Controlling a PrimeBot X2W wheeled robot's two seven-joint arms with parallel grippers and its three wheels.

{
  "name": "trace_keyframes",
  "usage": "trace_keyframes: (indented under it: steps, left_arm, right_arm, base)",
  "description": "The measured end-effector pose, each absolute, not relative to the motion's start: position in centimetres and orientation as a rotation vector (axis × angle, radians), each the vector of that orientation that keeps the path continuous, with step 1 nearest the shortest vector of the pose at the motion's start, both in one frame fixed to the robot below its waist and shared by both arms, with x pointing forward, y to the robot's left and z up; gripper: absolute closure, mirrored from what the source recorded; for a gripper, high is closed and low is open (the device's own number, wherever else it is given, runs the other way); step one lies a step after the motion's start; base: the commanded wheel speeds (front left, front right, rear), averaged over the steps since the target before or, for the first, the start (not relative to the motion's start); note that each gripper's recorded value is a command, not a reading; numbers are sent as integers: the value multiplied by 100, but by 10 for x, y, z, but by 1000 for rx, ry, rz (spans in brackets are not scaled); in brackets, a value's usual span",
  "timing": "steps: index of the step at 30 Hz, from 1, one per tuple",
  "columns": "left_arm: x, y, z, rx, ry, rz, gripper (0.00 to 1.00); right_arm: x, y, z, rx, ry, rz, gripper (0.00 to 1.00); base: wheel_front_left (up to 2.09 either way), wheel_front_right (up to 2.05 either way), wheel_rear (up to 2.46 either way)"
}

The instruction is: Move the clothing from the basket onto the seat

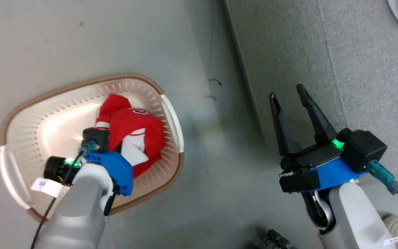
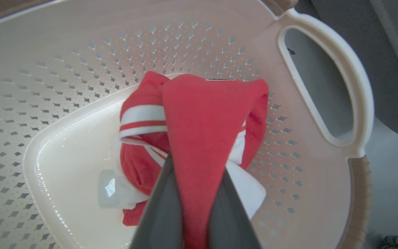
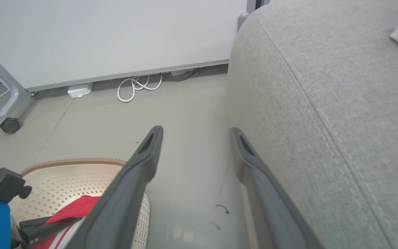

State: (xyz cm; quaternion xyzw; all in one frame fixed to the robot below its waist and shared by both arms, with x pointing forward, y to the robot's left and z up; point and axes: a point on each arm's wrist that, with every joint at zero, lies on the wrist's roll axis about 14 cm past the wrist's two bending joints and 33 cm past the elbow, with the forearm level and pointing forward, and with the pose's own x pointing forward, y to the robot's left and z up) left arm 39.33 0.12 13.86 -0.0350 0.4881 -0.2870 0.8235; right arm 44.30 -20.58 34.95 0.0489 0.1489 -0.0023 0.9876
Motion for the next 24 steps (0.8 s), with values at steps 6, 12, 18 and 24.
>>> trace_keyframes:
  steps: [6,12,18,24]
  left_arm:
    - [395,8,181,-78,951,-592,100]
    - [388,11,232,-77,848,-587,100]
    - [391,8,293,-93,684,-592,100]
    - [407,16,360,-107,476,-581,100]
  right_arm:
    - [447,-199,380,93,226,19,0]
    - [436,-192,412,86,163,38,0]
    - [422,-178,443,99,110,71,0]
    - [409,-158,467,110,69,126,0]
  base:
    - [0,0,0]
    - [0,0,0]
    - [0,0,0]
    - [0,0,0]
